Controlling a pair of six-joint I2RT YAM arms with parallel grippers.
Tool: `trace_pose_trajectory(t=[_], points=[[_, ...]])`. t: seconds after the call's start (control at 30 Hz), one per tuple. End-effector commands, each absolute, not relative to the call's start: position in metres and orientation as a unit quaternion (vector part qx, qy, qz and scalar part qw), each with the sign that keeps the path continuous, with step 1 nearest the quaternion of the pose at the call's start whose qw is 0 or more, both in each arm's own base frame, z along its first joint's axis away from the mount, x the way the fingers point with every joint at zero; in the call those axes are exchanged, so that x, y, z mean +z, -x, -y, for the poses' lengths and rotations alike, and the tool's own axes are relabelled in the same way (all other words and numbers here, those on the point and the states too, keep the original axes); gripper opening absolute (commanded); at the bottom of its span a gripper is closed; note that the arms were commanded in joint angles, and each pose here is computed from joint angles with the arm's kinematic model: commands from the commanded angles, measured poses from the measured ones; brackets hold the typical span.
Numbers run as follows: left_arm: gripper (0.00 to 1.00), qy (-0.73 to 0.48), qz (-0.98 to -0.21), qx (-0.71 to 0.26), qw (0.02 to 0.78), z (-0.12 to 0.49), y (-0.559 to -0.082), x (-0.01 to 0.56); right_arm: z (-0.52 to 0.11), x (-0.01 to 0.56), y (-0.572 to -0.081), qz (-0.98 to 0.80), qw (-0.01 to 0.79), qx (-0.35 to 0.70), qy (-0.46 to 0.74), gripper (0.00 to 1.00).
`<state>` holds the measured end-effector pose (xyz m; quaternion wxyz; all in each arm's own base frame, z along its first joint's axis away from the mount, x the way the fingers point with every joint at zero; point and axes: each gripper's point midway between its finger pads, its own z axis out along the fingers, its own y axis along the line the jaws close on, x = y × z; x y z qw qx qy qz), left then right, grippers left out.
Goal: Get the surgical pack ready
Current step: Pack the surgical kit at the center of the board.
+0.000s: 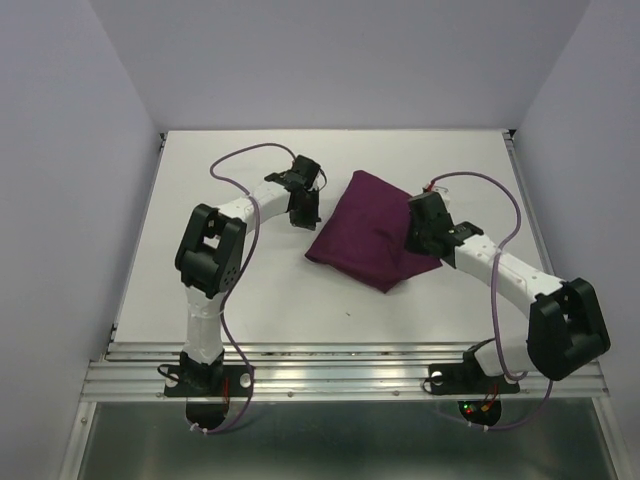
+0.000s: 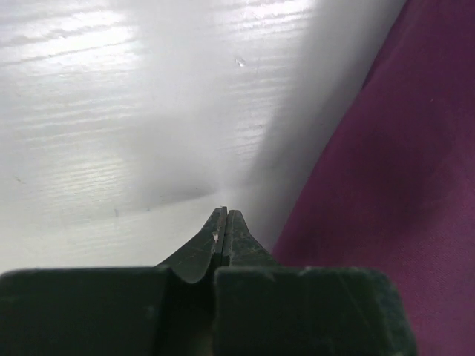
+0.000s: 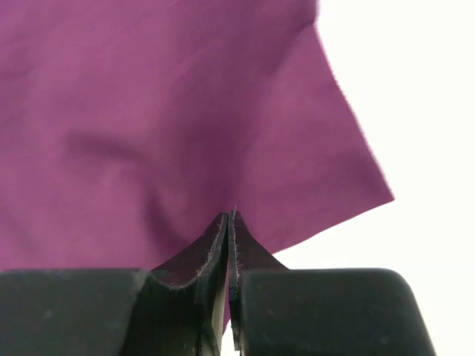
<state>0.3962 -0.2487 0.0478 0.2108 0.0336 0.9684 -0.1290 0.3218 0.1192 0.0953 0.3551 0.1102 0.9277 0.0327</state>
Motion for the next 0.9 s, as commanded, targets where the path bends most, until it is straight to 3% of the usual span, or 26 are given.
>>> trace_pose_trajectory(t=[0.0, 0.37, 0.87], points=[[0.00, -0.043, -0.960, -0.155, 0.230, 0.260, -0.392, 0.067, -0.150, 0.111, -0.304, -0.928, 0.346, 0.109, -0.079, 0.08], [0.00, -0.050, -0.961, -0.166, 0.214, 0.266, -0.384, 0.057, -0.184, 0.092, -0.248, -0.936, 0.296, 0.176, -0.070, 0.08], [0.00, -0.090, -0.959, -0.189, 0.193, 0.301, -0.335, 0.067, -0.182, 0.026, -0.267, -0.949, 0.279, 0.113, -0.092, 0.04]])
